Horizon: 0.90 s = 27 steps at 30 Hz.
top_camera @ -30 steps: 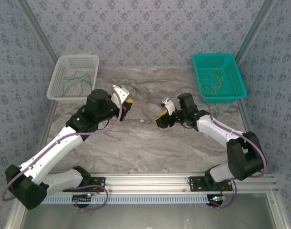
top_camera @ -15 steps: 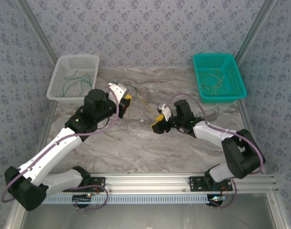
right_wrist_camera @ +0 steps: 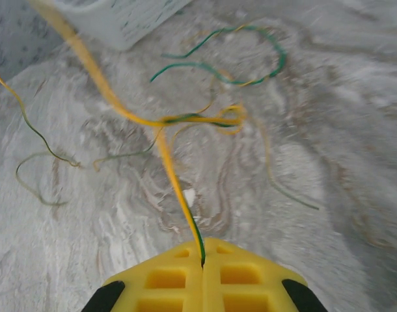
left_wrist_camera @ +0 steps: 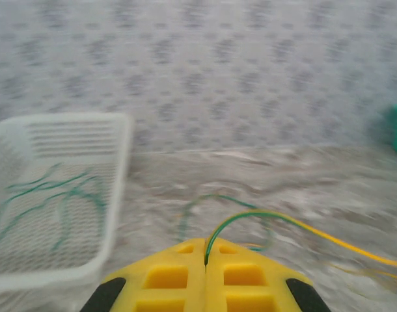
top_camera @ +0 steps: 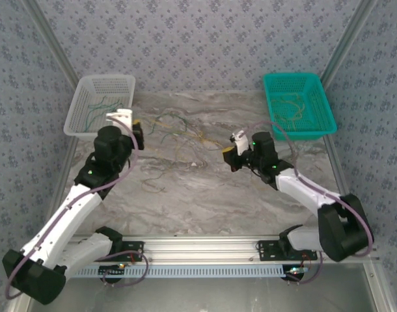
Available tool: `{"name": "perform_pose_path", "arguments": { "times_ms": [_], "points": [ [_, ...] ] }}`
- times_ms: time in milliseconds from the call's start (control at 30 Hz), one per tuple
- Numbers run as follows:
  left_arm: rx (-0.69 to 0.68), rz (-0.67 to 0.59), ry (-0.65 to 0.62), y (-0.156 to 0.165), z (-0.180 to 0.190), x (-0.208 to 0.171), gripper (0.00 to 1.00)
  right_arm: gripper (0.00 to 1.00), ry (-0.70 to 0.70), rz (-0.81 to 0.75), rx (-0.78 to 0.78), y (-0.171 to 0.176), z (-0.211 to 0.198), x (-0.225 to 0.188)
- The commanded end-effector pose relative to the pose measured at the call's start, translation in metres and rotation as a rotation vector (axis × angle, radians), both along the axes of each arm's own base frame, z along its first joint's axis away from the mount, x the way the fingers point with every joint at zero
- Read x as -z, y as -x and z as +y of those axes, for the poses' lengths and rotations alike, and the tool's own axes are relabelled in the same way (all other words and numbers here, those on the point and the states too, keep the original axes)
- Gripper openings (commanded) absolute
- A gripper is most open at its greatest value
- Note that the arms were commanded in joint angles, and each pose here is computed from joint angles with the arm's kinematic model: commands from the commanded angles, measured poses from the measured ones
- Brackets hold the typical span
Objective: Untangle the cables
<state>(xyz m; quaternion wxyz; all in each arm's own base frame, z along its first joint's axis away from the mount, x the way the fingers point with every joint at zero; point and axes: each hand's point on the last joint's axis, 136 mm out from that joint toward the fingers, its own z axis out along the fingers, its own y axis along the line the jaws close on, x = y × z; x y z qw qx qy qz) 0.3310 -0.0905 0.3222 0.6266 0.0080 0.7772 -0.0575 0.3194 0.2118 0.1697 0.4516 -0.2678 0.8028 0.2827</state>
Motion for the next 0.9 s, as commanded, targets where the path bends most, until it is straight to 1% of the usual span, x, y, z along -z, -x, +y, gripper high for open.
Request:
{"name": "perform_pose_path", "arguments": {
  "times_ms": [0,167,300,367,433,533,633,667,800,867],
  "points": [
    [-0.209,-0.065,0.107,0.008,0.045,-0.01,0.0,0.0,-0.034,0.011,0.132,0.003,-0.034,-0.012],
    [-0.283,-0.115,0.127,0.023,0.069,-0.021,0.0,0.0,-0.126,-0.024,0.266,0.003,-0.081,-0.063],
    [-0.396,-0.136,0.128,0.038,0.094,-0.026,0.0,0.0,-0.205,-0.038,0.395,0.004,-0.122,-0.108],
    [-0.453,-0.153,0.149,0.046,0.108,-0.027,0.0,0.0,-0.254,-0.046,0.448,0.006,-0.139,-0.13],
    [-0.516,-0.144,0.176,0.051,0.123,-0.024,0.0,0.0,-0.288,-0.036,0.514,0.007,-0.157,-0.145],
    [-0.554,-0.124,0.211,0.055,0.137,-0.021,0.0,0.0,-0.354,-0.036,0.587,0.009,-0.178,-0.165],
    [-0.575,-0.114,0.24,0.057,0.143,-0.018,0.0,0.0,-0.408,-0.04,0.626,0.009,-0.192,-0.179],
    [-0.6,-0.107,0.251,0.06,0.146,-0.016,0.0,0.0,-0.417,-0.036,0.647,0.009,-0.196,-0.181],
    [-0.699,-0.093,0.264,0.072,0.165,-0.013,0.0,0.0,-0.416,-0.008,0.744,0.009,-0.213,-0.182],
    [-0.734,-0.092,0.278,0.079,0.172,-0.012,0.0,0.0,-0.424,-0.017,0.759,0.009,-0.219,-0.185]
  ]
}}
